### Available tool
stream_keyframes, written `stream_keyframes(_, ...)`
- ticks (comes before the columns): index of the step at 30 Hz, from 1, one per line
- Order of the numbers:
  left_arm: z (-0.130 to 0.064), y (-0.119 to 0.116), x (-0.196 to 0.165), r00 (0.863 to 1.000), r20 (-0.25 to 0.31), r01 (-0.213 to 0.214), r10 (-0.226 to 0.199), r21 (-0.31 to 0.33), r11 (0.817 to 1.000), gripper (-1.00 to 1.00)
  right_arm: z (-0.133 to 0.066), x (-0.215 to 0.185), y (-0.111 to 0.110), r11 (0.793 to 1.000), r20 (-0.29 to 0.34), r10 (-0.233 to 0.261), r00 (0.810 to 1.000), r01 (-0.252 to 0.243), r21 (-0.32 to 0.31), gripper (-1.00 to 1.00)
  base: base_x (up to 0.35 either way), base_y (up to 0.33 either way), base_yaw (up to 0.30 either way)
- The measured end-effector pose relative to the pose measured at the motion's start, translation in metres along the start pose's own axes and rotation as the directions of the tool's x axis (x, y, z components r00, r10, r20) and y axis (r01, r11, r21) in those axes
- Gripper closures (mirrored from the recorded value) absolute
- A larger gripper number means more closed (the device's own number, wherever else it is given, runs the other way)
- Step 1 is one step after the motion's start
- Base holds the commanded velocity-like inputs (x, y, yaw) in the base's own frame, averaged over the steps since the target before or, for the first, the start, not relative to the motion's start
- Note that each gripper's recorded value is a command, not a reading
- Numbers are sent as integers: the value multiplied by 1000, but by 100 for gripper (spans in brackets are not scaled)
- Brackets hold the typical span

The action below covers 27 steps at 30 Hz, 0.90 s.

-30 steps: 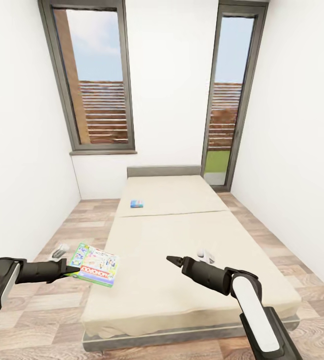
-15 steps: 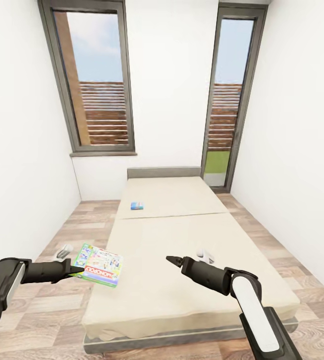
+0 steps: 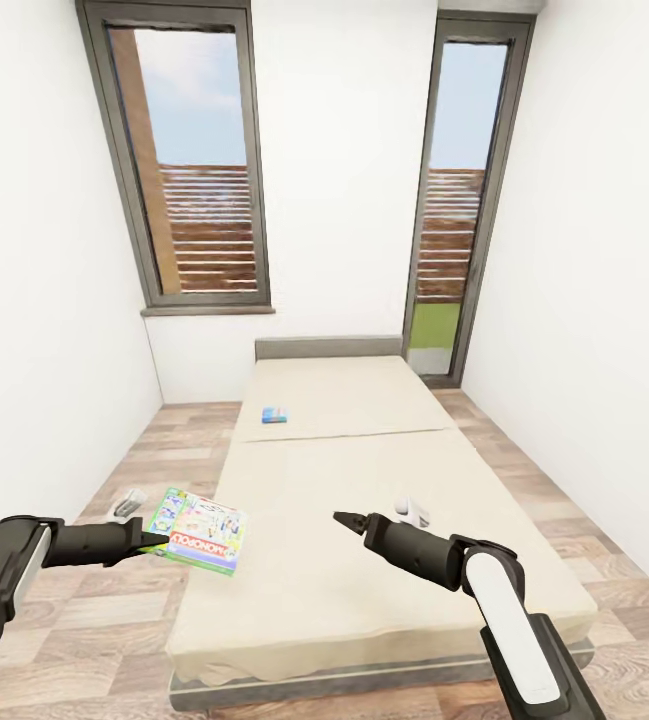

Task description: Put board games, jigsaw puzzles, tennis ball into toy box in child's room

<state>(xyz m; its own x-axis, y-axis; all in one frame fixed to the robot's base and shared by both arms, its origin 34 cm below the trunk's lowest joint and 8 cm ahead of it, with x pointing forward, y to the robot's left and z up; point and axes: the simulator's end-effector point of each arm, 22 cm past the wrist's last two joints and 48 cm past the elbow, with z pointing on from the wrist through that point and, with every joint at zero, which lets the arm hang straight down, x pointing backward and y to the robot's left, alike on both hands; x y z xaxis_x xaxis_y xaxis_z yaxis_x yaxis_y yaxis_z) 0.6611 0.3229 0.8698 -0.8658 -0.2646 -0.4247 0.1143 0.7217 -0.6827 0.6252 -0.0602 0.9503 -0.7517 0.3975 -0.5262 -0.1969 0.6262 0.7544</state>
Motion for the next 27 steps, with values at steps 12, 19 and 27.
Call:
stream_keyframes(12, -11, -12, -7, 1000, 0, 0, 0, 0, 1000, 100, -7, -12, 15, 1000, 18, 3, 1000, -3, -5, -100, 0, 0, 0)
stream_keyframes(19, -17, -19, -11, 1000, 0, 0, 0, -1, 1000, 100, -11, -18, 23, 1000, 25, 4, 1000, -4, -9, -100, 0, 0, 0)
stream_keyframes(27, -24, -26, -14, 1000, 1, 0, 0, -2, 1000, 100, -16, -23, 31, 1000, 25, 4, 1000, -4, -7, -100, 0, 0, 0)
